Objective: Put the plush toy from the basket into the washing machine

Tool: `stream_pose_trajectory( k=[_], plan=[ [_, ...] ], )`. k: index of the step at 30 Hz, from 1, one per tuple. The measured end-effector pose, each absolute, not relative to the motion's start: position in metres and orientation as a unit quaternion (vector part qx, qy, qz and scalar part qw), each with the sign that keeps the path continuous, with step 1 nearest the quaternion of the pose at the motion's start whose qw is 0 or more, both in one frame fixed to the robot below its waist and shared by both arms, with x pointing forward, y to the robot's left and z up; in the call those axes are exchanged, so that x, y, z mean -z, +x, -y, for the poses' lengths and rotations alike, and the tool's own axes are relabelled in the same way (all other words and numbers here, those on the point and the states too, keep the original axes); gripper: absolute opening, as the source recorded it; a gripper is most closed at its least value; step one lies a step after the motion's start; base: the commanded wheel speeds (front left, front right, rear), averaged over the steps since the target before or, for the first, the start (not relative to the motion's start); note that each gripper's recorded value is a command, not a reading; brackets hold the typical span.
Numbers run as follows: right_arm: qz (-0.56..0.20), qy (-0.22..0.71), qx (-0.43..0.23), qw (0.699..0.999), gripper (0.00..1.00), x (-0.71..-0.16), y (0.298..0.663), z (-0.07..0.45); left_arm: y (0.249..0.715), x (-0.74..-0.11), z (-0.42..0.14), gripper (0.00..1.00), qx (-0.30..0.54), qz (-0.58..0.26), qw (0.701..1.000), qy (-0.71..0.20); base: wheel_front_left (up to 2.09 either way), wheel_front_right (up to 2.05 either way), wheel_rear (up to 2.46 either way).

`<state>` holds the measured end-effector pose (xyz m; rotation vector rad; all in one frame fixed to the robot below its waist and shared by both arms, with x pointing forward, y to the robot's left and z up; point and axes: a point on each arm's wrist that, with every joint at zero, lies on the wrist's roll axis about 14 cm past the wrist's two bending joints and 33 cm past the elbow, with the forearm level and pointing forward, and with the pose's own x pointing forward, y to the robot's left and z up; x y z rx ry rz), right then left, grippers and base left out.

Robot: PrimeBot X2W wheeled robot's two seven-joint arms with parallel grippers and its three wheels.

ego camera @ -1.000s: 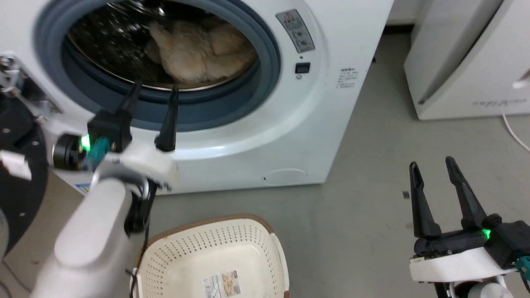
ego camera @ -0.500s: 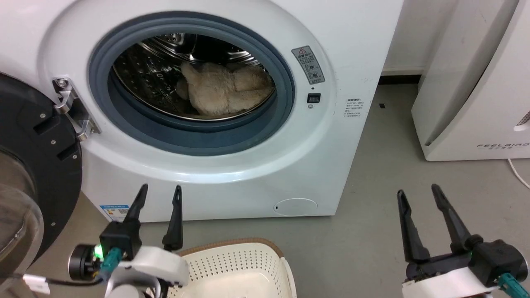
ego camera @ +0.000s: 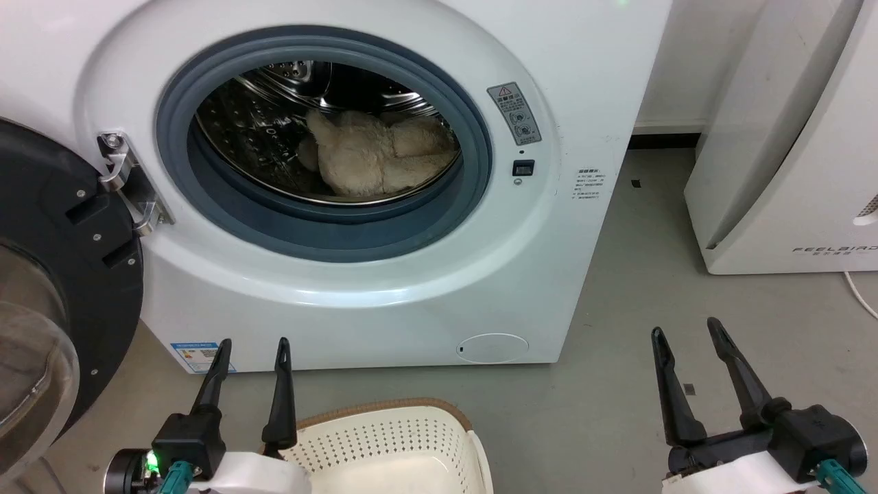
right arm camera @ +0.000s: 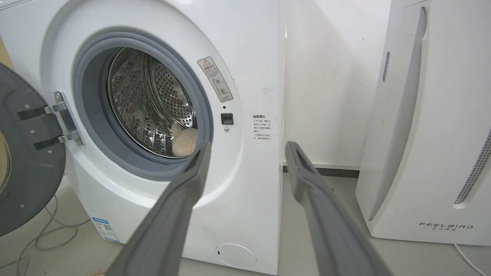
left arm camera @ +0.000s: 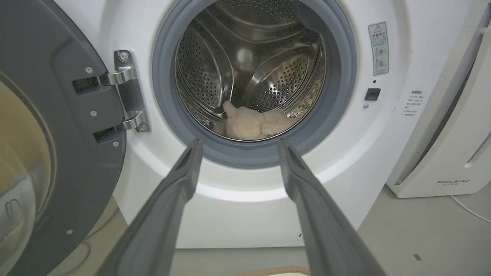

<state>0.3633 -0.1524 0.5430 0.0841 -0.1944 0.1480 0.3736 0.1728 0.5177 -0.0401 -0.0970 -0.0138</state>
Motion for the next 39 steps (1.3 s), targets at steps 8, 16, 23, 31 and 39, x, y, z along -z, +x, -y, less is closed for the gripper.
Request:
stream_pose_trajectory(
  k=[8,16,23,31,39],
  plan=[
    [0.092,0.048,-0.076,0.992,1.0,-0.54,0.363,0.151,0.371,-0.515,-0.165,1.0,0.015,0.046,0.998,-0.034,0.0,0.0,0.0],
    [0.089,0.05,-0.075,0.992,0.0,-0.538,0.364,0.151,0.371,-0.509,-0.162,0.0,0.024,0.039,0.999,-0.011,0.0,0.0,0.0],
    [0.086,0.05,-0.075,0.992,0.0,-0.538,0.364,0.151,0.371,-0.509,-0.162,0.0,0.023,0.036,0.999,-0.012,0.0,0.0,0.0],
    [0.08,0.048,-0.075,0.993,0.0,-0.537,0.364,0.151,0.371,-0.509,-0.163,0.0,0.023,0.033,0.999,-0.009,0.0,0.0,0.0],
    [0.075,0.041,-0.076,0.993,0.0,-0.536,0.364,0.151,0.371,-0.51,-0.164,0.0,0.021,0.032,0.999,-0.007,0.0,0.0,0.0]
  ],
)
